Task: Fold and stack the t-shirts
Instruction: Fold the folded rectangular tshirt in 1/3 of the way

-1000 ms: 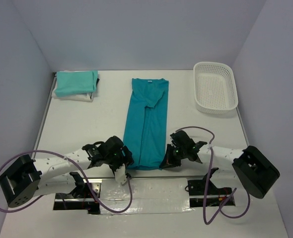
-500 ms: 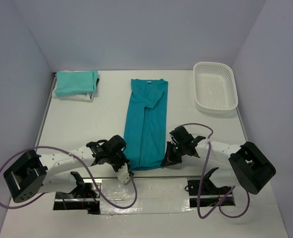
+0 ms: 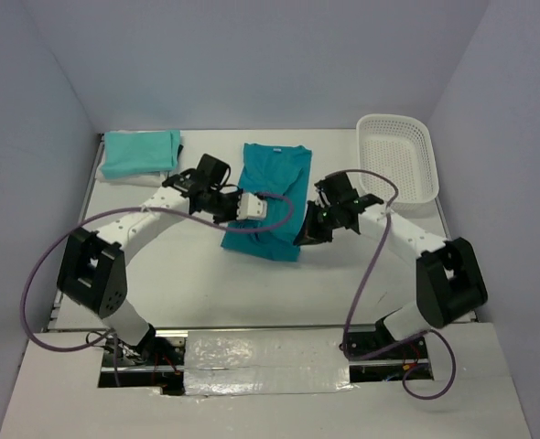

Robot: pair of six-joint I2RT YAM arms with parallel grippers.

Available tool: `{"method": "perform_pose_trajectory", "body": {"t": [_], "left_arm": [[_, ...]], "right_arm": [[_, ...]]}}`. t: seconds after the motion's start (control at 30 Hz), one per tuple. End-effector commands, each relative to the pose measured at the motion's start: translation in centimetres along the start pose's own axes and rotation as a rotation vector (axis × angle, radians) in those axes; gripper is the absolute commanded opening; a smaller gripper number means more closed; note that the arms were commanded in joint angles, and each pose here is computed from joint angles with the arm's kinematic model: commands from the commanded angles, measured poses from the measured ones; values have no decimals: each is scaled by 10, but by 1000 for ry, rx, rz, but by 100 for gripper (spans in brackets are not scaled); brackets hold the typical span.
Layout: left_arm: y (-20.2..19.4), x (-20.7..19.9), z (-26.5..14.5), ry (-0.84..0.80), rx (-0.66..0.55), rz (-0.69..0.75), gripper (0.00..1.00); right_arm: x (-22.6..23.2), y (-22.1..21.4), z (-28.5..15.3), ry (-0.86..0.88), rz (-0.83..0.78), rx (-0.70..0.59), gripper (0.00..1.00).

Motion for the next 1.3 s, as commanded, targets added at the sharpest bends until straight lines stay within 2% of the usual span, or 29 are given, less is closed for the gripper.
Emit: {"method": "perform_pose_trajectory", "body": {"t": [0.0, 0.2, 0.37, 0.47, 0.7, 0.77, 0.8, 0.83, 0.87, 0.93, 0.97, 1.0, 1.1, 1.13, 1.23, 1.27], "left_arm": [[-9, 10, 0, -27, -45, -192, 0], [-34, 56, 8, 64, -6, -258, 0], [-52, 70, 19, 100, 14, -289, 0], [-57, 76, 27, 133, 3, -292, 0], [-83, 85, 47, 201, 66, -319, 0], [-90, 86, 51, 220, 84, -338, 9], [-92, 84, 55, 204, 91, -344, 22], [-94, 81, 58, 187, 93, -360, 29], [-98, 82, 62, 181, 103, -382, 35], [-103, 82, 64, 201, 132, -449, 49], [-108, 84, 63, 219, 163, -470, 53], [-112, 87, 62, 237, 173, -487, 61], [-116, 98, 53, 293, 190, -570, 66], [-116, 99, 50, 299, 187, -619, 67], [-114, 106, 39, 332, 173, -692, 67], [-115, 109, 34, 360, 187, -710, 67]], "right_arm": [[7, 35, 3, -4, -20, -22, 0], [6, 77, 18, -12, 33, -26, 0], [15, 102, 25, 23, 32, -44, 0], [12, 109, 39, 37, 51, -2, 0], [-9, 132, 61, -11, 86, 4, 0], [-12, 139, 63, -20, 77, -2, 0], [-16, 140, 67, -28, 70, 3, 0], [-17, 141, 67, -21, 64, 5, 1], [-23, 146, 68, -23, 65, 3, 15], [-26, 152, 68, -25, 64, -5, 28], [-30, 161, 64, -27, 72, -28, 41], [-32, 166, 61, -26, 71, -41, 44], [-32, 185, 43, -54, 37, -107, 47], [-32, 191, 34, -111, 15, -148, 48], [-17, 185, 9, -150, -72, -237, 48], [2, 176, -7, -135, -119, -290, 47]]}}
Point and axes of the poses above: each gripper's point midway between its finger pads, its own z axis out along the fingers, its own x axis along the line the jaws close on, y = z × x, the point moved 5 cm from there along -z, back along the fingers, and after that the axes turned 12 degrees about z, right-handed, at the moved point
